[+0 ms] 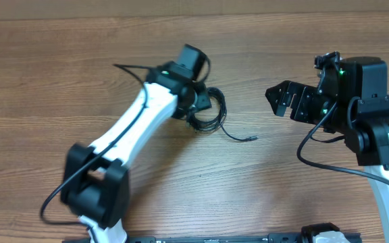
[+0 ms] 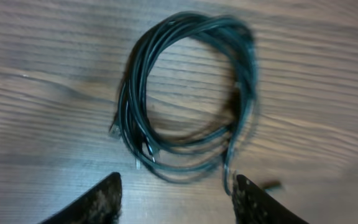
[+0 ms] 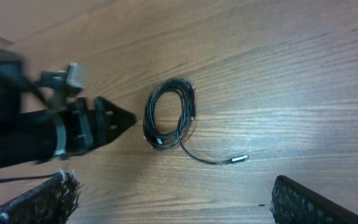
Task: Untangle cables
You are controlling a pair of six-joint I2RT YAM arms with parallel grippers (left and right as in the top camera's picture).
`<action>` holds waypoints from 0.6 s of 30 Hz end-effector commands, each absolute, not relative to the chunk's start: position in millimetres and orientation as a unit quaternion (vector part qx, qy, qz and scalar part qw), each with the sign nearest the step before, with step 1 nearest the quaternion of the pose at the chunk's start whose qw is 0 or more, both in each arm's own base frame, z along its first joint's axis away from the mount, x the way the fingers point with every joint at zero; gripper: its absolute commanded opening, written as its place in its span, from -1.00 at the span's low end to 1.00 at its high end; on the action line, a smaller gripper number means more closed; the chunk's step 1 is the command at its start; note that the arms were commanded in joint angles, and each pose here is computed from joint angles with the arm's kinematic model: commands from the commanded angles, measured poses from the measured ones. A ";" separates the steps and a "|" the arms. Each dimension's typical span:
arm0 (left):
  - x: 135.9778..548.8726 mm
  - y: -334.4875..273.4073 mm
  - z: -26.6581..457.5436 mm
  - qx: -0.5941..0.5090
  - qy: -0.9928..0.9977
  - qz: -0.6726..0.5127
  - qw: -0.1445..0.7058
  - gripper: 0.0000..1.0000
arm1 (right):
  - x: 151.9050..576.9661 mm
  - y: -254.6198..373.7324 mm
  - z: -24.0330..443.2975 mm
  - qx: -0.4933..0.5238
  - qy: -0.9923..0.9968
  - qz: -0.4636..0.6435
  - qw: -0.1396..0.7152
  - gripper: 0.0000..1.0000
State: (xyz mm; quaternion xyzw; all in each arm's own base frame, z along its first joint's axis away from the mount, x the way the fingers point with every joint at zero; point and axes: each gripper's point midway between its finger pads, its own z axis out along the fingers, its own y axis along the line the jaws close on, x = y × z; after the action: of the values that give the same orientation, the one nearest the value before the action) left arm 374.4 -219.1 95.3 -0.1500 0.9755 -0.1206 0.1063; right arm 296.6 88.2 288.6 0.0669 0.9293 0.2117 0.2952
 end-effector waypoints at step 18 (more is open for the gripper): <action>380.5 -227.7 -0.4 -0.201 0.976 -0.065 0.056 -0.92 | 310.5 88.7 263.8 0.074 0.945 0.199 0.249 0.96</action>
State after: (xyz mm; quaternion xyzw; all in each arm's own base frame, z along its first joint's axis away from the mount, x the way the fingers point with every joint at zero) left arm 384.7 -221.5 11.6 -0.2053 0.9737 -0.0621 0.0764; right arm 306.3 89.4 254.1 0.0790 0.9488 0.1982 0.2328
